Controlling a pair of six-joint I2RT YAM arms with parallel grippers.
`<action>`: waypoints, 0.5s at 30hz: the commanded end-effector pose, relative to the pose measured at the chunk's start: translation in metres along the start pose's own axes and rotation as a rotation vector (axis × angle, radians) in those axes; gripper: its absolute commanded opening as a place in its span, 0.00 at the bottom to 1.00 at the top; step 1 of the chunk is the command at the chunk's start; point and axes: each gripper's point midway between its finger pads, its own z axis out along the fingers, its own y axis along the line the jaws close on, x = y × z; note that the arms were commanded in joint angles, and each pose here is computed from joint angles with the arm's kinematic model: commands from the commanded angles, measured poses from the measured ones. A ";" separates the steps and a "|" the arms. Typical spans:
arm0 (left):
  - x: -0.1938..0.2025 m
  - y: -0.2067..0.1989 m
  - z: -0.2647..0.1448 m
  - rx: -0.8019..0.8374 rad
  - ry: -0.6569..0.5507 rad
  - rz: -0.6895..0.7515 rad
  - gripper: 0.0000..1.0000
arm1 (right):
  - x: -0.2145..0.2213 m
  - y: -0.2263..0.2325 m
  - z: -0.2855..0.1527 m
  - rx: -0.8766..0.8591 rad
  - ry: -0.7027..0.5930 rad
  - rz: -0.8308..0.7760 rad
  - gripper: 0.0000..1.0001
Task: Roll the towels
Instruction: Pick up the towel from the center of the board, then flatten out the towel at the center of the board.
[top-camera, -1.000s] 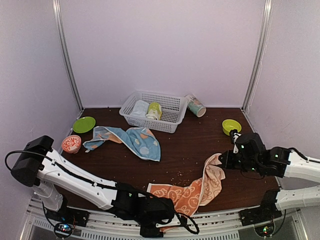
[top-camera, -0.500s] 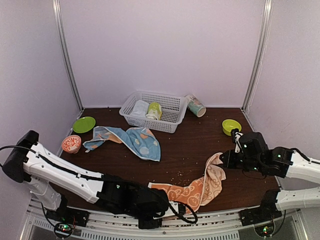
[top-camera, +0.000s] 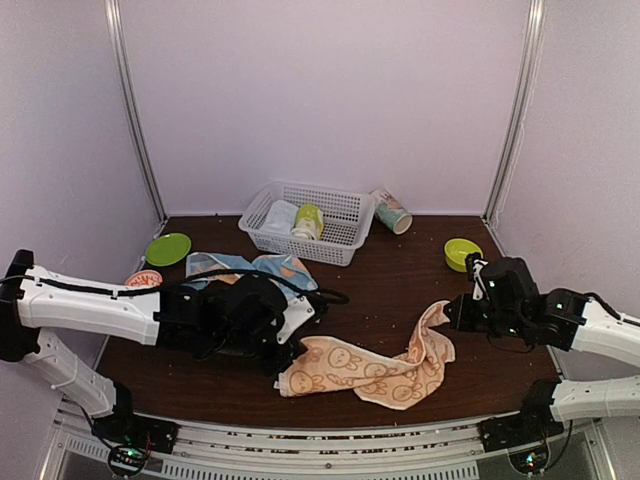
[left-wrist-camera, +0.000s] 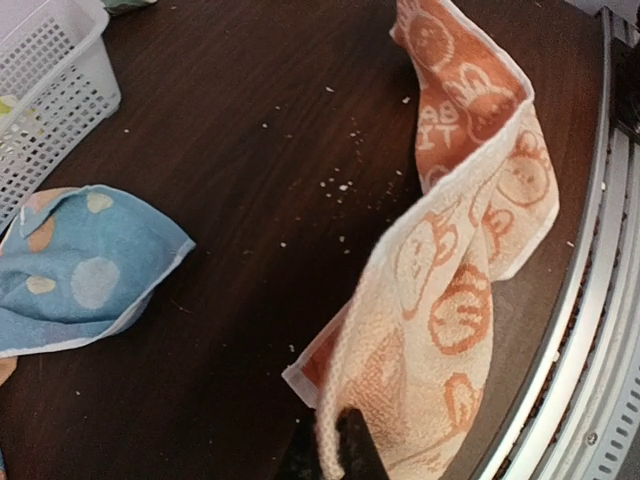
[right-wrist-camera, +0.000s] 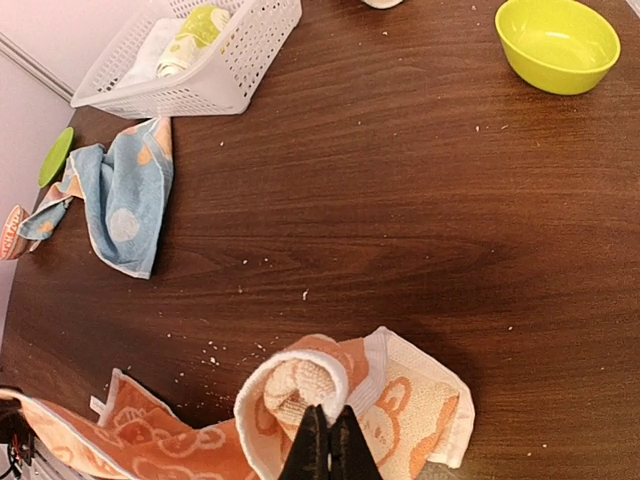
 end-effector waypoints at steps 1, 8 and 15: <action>-0.050 0.034 -0.034 -0.129 -0.149 -0.081 0.00 | -0.030 0.005 -0.014 0.011 -0.076 -0.041 0.00; -0.090 0.076 -0.138 -0.295 -0.342 -0.110 0.00 | -0.072 0.028 -0.074 -0.056 -0.141 -0.233 0.00; -0.103 0.077 -0.214 -0.231 -0.537 -0.115 0.00 | -0.091 0.052 -0.148 -0.243 -0.216 -0.344 0.00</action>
